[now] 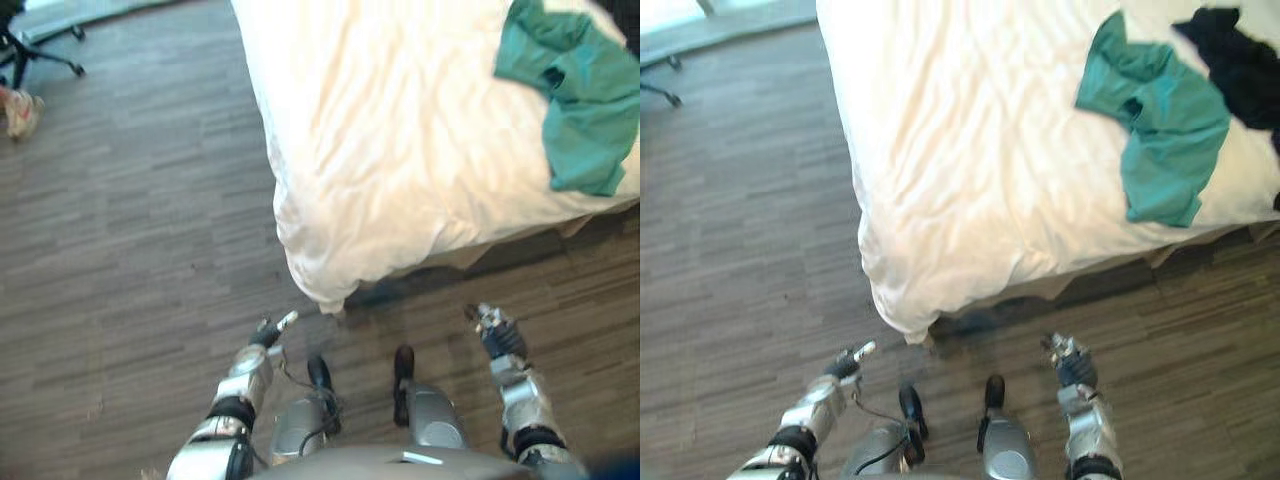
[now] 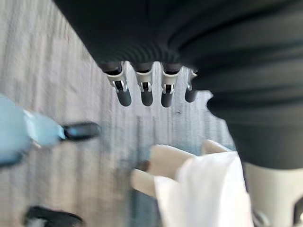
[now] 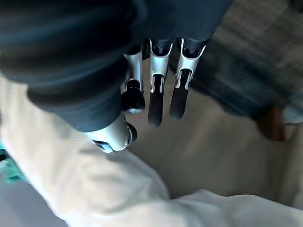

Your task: Tidy the bed and pick cloth on bed and put in laundry

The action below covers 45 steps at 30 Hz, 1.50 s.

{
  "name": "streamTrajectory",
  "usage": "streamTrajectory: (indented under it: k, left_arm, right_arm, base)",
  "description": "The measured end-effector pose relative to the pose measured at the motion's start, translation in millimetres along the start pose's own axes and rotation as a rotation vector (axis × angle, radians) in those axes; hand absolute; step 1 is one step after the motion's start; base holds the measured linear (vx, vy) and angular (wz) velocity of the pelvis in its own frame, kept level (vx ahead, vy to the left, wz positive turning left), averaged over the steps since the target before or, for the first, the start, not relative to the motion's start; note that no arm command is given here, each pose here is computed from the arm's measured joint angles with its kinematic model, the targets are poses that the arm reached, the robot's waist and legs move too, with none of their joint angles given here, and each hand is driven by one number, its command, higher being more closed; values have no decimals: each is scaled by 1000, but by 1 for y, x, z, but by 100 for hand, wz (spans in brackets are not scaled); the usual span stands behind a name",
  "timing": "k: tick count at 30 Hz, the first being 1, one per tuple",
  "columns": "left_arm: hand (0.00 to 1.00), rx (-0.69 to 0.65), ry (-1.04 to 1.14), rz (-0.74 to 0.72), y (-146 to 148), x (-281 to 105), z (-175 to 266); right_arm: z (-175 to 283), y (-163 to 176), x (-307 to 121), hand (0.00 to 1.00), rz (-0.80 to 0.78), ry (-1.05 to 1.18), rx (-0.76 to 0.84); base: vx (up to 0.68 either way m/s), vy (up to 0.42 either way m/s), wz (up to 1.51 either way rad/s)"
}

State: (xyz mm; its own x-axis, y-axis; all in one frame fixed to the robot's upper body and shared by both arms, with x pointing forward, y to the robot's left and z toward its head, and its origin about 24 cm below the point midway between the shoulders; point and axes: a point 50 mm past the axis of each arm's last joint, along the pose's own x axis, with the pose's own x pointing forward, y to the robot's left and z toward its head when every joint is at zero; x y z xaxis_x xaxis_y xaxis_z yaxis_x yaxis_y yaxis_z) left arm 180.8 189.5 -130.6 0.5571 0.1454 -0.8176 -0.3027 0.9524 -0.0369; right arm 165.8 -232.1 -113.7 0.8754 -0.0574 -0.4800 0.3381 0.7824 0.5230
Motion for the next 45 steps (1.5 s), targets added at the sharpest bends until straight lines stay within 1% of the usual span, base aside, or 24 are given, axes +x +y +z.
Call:
streamTrajectory:
  k: [1, 2, 4, 5, 6, 8, 10, 13, 18, 23, 25, 28, 29, 33, 40, 42, 44, 45]
  left_arm:
    - [0, 16, 32, 12, 5, -2, -13]
    - [0, 62, 76, 23, 10, -6, -29]
    - [0, 82, 129, 38, 15, -9, -47]
    - [0, 96, 171, 52, 20, -14, -62]
    - [0, 98, 178, 56, 21, -15, -65]
    - [0, 133, 233, 76, 27, -20, -83]
    - [0, 162, 233, 80, 29, -22, -86]
    - [0, 167, 216, 84, 30, -23, -87]
    - [0, 213, 178, 99, 32, -24, -86]
    - [0, 189, 117, 125, 39, -23, -79]
    - [0, 242, 110, 113, 40, -24, -81]
    - [0, 298, 123, 89, 43, -24, -82]
    - [0, 311, 114, 70, 41, -22, -78]
    - [0, 339, 92, 33, 33, -18, -69]
    - [0, 328, 104, 23, 23, -17, -68]
    - [0, 328, 83, 4, 13, -13, -60]
    - [0, 323, 72, -12, 4, -13, -57]
    - [0, 347, 71, -9, 5, -12, -54]
  right_arm:
    - [-12, -4, -7, 0, -23, 48, -25]
    - [-30, -10, -18, 0, -59, 124, -62]
    - [-42, -16, -27, 0, -95, 192, -111]
    - [-50, -21, -35, 0, -129, 246, -187]
    - [-51, -22, -36, 0, -135, 257, -208]
    - [-61, -30, -46, 0, -197, 333, -352]
    - [-65, -32, -50, 0, -214, 368, -418]
    - [-68, -33, -52, 0, -212, 395, -492]
    - [-73, -33, -56, 0, -189, 430, -523]
    - [-75, -36, -58, 0, -197, 477, -559]
    - [-67, -42, -56, 0, -216, 465, -581]
    - [-69, -46, -60, 0, -263, 455, -528]
    - [-74, -48, -66, 0, -287, 459, -492]
    - [-76, -42, -68, 0, -288, 413, -451]
    - [-83, -31, -71, 0, -282, 346, -388]
    - [-79, -30, -68, 0, -267, 331, -407]
    - [-66, -32, -58, 0, -262, 301, -435]
    - [-70, -32, -61, 0, -270, 316, -430]
  base:
    - [105, 50, 14]
    - [86, 37, 9]
    - [69, 41, 0]
    - [39, 31, -1]
    - [25, 27, 3]
    - [-25, 21, 13]
    - [-41, 13, 14]
    - [-60, 9, 1]
    - [-39, 7, -3]
    - [13, 0, -61]
    - [-7, 12, -121]
    - [-39, 87, -72]
    - [-51, 97, -49]
    - [-26, 78, -46]
    - [74, 12, -82]
    - [54, -7, -121]
    - [33, -68, -123]
    - [49, -31, -132]
